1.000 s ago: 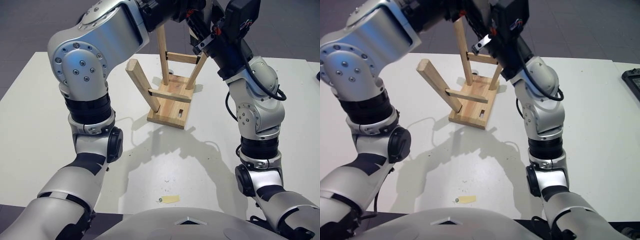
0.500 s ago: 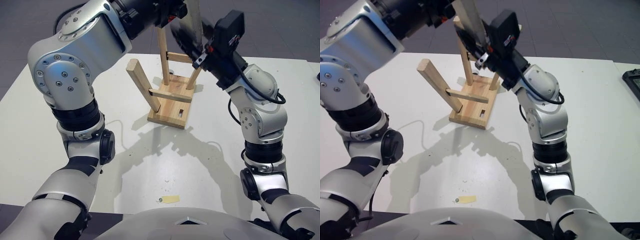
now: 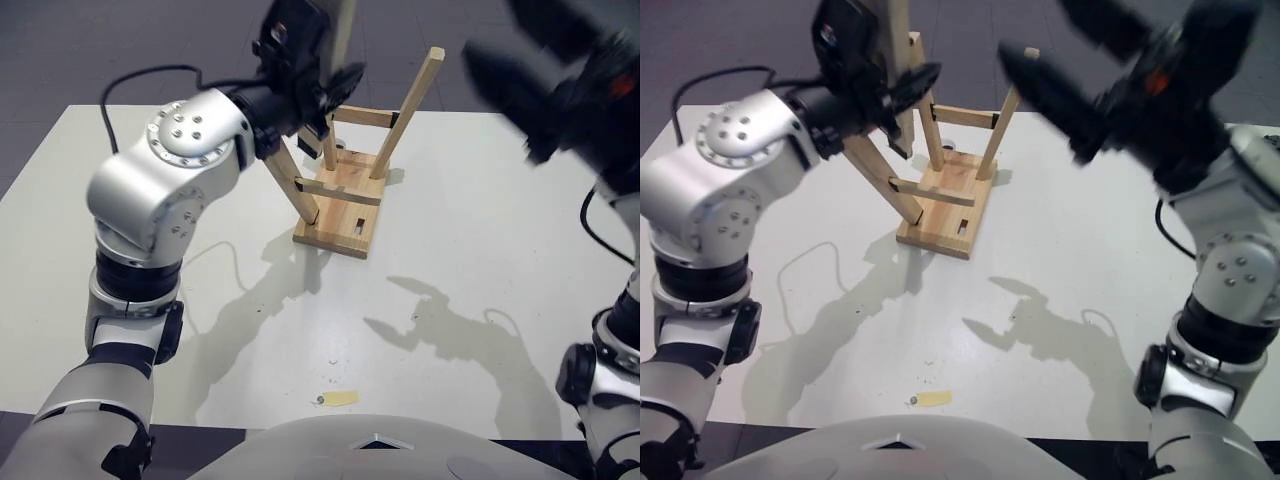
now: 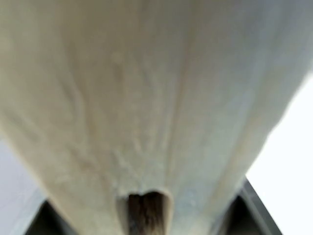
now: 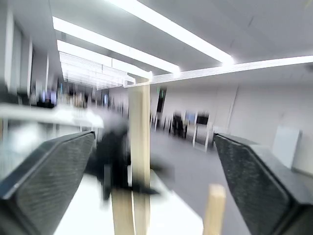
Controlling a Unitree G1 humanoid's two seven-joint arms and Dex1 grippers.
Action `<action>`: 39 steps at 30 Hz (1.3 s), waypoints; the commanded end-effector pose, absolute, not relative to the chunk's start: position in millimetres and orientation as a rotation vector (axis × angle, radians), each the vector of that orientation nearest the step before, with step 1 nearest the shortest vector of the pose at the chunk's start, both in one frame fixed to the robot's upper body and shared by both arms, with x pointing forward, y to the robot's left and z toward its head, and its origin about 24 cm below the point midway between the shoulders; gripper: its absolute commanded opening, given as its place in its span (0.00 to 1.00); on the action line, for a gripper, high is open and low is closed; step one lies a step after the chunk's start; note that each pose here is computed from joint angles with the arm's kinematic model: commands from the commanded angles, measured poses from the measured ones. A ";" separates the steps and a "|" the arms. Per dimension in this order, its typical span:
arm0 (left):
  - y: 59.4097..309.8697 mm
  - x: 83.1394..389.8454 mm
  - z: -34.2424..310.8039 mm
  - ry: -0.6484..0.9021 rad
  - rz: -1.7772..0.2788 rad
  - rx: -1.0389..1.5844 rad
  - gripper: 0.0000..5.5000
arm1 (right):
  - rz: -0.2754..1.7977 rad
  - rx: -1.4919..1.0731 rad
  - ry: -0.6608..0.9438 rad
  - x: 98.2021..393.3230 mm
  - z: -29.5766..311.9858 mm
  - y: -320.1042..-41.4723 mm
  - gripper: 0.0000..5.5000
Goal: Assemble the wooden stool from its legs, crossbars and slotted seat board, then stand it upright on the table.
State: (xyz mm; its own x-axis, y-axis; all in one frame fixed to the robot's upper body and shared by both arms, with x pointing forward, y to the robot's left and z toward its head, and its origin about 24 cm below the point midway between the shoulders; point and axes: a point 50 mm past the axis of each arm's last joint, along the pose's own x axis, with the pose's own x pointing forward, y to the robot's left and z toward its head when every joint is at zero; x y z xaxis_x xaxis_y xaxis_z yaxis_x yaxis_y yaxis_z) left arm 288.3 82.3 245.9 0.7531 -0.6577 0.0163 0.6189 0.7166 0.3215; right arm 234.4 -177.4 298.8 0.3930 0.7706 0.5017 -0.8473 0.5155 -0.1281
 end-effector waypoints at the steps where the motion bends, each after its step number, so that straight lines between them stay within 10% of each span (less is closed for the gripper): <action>1: 78.2 288.7 236.8 -0.138 -0.707 0.375 0.37 | 1.025 0.337 -0.571 244.8 309.3 -151.2 0.94; 14: 67.1 289.6 242.8 -0.190 -0.707 0.403 0.37 | 1.008 0.550 -0.421 254.7 281.2 -98.0 0.98; 39: 59.1 287.9 244.4 -0.214 -0.720 0.407 0.37 | 0.994 0.488 -0.268 268.2 257.7 -87.8 0.30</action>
